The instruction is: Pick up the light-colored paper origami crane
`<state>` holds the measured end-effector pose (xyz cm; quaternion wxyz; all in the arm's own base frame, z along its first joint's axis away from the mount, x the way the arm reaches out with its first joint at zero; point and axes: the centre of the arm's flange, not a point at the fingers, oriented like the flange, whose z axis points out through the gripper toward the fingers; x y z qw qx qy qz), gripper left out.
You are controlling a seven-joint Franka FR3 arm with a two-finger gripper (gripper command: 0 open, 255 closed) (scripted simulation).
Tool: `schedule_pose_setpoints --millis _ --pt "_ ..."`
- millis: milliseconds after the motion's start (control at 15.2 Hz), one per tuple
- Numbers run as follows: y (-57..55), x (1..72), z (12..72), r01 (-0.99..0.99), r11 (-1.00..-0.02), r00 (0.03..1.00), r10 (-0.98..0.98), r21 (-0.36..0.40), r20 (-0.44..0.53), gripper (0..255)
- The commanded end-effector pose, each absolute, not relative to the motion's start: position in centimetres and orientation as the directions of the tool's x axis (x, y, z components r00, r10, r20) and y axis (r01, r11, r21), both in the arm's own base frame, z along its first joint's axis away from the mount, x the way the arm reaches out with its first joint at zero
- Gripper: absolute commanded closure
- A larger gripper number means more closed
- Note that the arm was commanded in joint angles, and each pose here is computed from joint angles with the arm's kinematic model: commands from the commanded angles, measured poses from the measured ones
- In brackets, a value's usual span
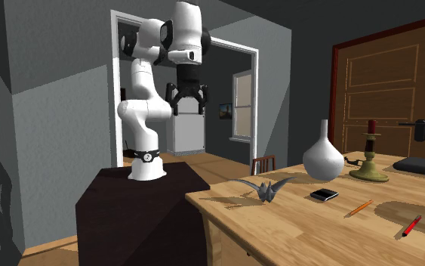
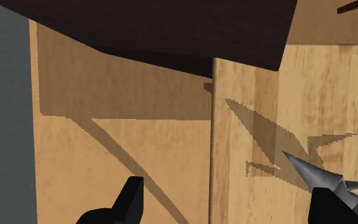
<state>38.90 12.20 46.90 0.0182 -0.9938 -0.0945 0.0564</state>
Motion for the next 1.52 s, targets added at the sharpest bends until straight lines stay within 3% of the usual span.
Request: schedule_pose_setpoints --millis 0,1452 --pt "14.5 39.6 44.9 0.226 -0.973 0.967 0.229 -0.036 -0.112 0" --pt "38.0 43.0 24.9 0.62 -0.78 0.779 0.6 0.08 -0.181 0"
